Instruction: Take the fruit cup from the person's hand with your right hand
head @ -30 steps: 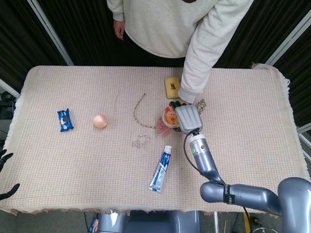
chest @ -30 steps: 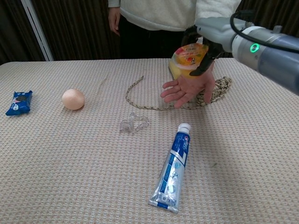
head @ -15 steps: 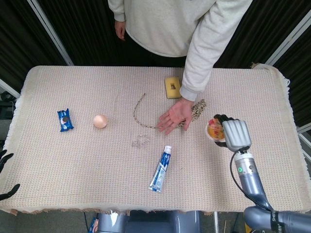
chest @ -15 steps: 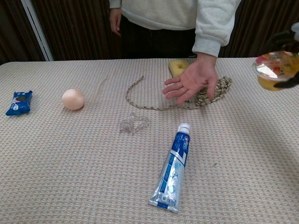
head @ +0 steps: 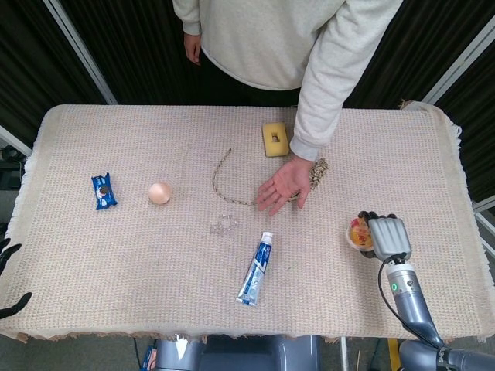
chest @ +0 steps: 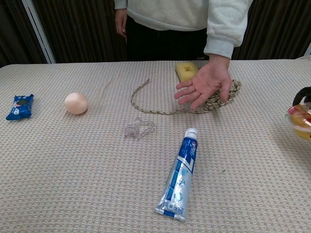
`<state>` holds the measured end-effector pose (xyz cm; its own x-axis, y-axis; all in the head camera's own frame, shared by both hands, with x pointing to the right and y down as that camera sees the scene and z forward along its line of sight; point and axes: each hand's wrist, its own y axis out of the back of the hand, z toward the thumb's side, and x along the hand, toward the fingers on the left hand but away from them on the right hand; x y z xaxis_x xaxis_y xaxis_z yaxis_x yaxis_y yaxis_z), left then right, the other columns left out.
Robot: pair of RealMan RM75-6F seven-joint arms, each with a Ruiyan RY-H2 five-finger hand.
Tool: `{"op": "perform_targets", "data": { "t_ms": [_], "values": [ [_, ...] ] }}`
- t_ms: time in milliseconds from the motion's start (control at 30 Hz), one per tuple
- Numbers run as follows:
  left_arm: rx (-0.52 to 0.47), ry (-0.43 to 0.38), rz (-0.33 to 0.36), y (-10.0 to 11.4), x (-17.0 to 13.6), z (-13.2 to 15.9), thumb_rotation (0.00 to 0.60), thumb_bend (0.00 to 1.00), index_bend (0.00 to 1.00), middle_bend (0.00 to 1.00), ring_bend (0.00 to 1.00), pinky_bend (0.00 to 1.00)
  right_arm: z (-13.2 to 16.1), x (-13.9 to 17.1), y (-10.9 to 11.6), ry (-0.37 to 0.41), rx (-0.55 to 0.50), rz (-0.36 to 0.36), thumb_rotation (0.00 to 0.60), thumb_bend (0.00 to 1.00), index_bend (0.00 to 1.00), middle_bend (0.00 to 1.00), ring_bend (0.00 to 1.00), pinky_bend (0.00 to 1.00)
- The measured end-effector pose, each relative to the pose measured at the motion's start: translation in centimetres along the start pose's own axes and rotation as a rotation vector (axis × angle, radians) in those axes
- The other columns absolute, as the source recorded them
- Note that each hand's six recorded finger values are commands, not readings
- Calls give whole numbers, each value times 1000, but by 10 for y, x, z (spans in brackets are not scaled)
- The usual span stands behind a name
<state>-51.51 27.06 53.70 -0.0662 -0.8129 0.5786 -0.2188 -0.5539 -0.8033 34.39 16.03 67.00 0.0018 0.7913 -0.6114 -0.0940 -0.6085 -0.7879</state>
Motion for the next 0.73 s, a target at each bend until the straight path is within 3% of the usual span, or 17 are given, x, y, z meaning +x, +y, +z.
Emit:
{"op": "perform_targets", "data": {
  "t_ms": [67, 200, 333, 533, 733],
  "values": [
    [-1, -1, -1, 0, 0, 0, 600, 306, 101, 0, 0, 0, -2, 0, -6, -13, 12, 34, 600, 123, 151, 10, 0, 3],
    [-2, -2, -2, 0, 0, 0, 600, 305, 100, 0, 0, 0, -4, 0, -12, -41, 19, 87, 600, 105, 87, 0, 0, 0],
    [-4, -3, -2, 0, 0, 0, 600, 305, 100, 0, 0, 0, -3, 1, -4, -43, 13, 69, 600, 100, 77, 0, 0, 0],
    [-4, 1, -2, 0, 0, -1, 600, 304, 102, 0, 0, 0, -8, 9, 19, -16, 25, -40, 600, 97, 74, 0, 0, 0],
    [-4, 1, 0, 0, -1, -1, 600, 304, 101, 0, 0, 0, -25, 33, 44, 31, 54, -235, 600, 96, 67, 0, 0, 0]
  ]
}}
